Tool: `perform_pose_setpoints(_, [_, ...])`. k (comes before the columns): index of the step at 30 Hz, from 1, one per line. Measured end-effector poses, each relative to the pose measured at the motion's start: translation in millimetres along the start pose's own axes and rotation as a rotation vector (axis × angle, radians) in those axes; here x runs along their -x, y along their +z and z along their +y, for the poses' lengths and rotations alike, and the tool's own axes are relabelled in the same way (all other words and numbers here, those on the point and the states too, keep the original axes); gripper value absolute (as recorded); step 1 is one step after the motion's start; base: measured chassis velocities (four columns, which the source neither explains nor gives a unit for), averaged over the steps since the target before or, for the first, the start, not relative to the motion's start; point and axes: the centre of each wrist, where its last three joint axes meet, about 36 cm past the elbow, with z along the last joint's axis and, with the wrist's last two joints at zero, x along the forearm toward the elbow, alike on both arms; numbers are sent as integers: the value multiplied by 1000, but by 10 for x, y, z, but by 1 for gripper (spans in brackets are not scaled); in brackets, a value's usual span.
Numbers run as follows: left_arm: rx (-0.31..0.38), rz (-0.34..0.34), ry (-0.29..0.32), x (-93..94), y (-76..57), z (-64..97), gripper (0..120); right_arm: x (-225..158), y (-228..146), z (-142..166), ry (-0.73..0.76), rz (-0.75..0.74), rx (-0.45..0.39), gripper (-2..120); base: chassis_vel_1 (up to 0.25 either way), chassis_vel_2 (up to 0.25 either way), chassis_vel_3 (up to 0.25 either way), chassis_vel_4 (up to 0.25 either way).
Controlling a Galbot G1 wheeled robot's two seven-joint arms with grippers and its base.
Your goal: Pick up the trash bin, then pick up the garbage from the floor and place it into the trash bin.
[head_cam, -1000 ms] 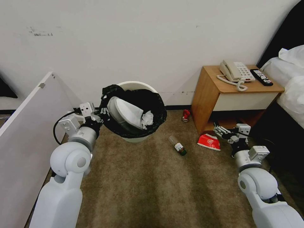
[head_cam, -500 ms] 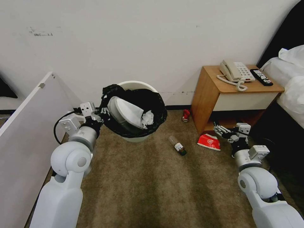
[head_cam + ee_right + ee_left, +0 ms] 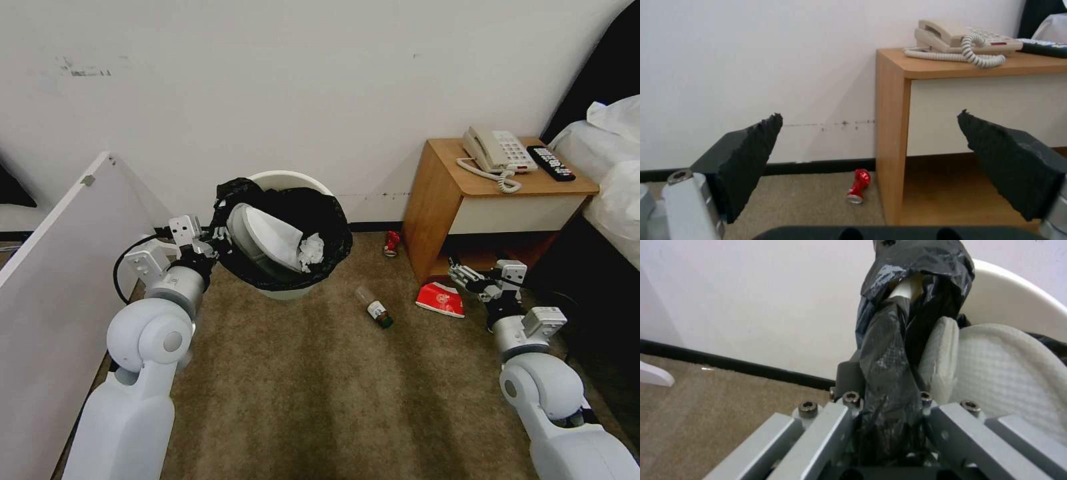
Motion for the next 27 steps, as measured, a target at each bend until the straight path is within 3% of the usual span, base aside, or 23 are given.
perform_pose_setpoints(27, [1, -4, 0, -5, -9, -6, 4, 2, 4, -11, -8, -8, -1, 100, -1, 1, 2, 0])
